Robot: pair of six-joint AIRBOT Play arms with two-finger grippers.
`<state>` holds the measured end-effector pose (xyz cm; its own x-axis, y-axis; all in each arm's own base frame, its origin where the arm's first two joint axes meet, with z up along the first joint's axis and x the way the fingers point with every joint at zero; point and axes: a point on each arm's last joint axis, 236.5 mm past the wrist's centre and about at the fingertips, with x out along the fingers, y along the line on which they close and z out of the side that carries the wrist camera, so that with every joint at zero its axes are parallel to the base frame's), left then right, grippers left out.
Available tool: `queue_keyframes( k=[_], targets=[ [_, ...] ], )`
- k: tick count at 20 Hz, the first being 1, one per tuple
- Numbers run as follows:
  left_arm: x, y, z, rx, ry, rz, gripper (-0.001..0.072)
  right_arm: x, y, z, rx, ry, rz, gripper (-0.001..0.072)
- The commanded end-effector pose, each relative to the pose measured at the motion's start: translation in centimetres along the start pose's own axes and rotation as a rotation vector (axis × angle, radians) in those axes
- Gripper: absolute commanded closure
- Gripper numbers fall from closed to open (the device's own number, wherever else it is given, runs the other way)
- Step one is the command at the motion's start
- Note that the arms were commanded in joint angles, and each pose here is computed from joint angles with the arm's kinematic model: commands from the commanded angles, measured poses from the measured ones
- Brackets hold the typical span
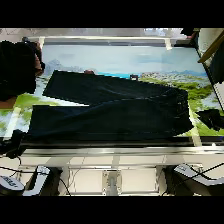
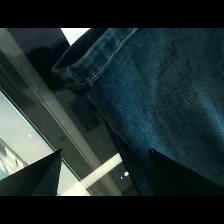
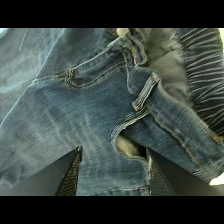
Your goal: Fold the clothes and pants, and hang the long-sleeved shirts on hangers.
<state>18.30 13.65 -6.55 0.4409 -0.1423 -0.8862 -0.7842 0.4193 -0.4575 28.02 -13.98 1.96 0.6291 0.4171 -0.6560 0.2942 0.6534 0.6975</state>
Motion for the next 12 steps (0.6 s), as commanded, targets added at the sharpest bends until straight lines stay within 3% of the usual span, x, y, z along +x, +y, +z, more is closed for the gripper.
queue_keyframes(
  k=[1,12],
  targets=[
    [1.2,1.2,0.6,-0.048,-0.068,0.015,0.0112,-0.1,1.1,-0.6,0.005,0.019,0.048,0.0258],
    [3.6,-0.4,2.9,-0.181,-0.167,-0.126,0.0158,-0.2,1.8,-1.5,0.004,0.054,0.078,0.0258]
  ],
)
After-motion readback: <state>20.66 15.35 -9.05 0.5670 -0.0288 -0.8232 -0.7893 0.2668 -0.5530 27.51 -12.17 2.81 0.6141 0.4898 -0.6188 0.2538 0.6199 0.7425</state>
